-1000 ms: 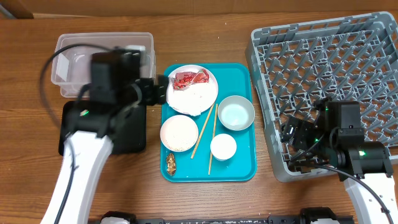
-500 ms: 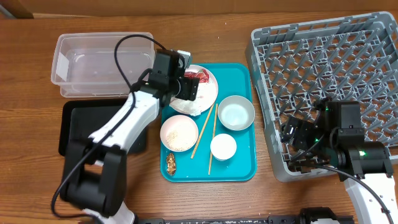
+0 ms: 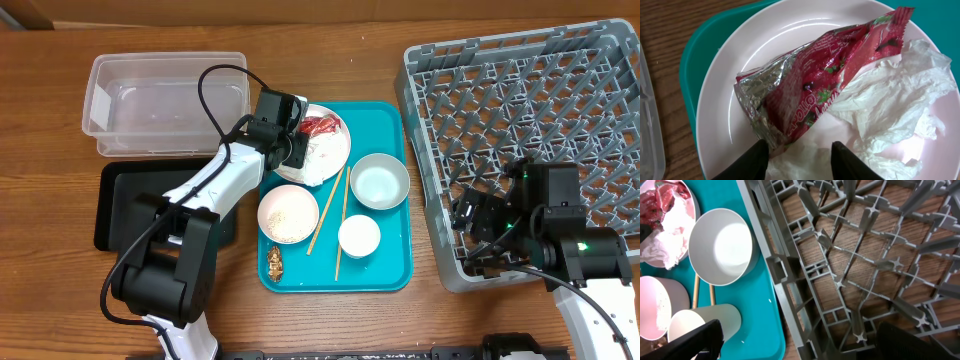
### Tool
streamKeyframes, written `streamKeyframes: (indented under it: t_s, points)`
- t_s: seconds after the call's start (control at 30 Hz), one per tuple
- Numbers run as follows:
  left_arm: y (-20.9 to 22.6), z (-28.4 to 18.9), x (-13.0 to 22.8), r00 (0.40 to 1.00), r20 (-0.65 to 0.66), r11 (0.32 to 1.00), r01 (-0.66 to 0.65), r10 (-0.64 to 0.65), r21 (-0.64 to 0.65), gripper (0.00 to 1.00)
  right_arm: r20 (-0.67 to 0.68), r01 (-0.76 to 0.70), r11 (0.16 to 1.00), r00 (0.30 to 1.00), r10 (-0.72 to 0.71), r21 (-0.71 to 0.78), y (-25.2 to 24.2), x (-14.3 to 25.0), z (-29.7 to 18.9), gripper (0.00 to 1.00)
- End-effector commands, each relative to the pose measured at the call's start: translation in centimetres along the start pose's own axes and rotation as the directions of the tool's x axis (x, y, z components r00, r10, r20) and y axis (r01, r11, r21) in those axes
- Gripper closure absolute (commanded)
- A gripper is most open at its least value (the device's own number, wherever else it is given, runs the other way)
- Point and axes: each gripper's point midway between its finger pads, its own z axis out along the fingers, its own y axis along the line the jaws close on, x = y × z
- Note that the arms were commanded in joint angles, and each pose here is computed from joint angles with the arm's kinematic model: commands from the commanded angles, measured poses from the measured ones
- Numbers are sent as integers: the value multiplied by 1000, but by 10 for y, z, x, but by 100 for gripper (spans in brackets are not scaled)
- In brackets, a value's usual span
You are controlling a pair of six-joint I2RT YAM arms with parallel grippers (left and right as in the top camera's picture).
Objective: Sort waste into correct bins and load items into the dishwasher
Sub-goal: 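Reach the left gripper to the plate and grasp the red wrapper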
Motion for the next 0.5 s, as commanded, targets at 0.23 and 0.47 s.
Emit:
streamKeyframes:
  t_s: [0.23, 0.47]
  points:
    - [10, 0, -3, 1000, 3, 998, -4, 4, -60, 54, 38, 8, 1000, 999, -8, -12, 4, -10, -10, 0]
    - [10, 0, -9, 1000, 25, 998, -3, 5, -61, 47, 38, 8, 1000, 999, -8, -12, 4, -10, -10, 0]
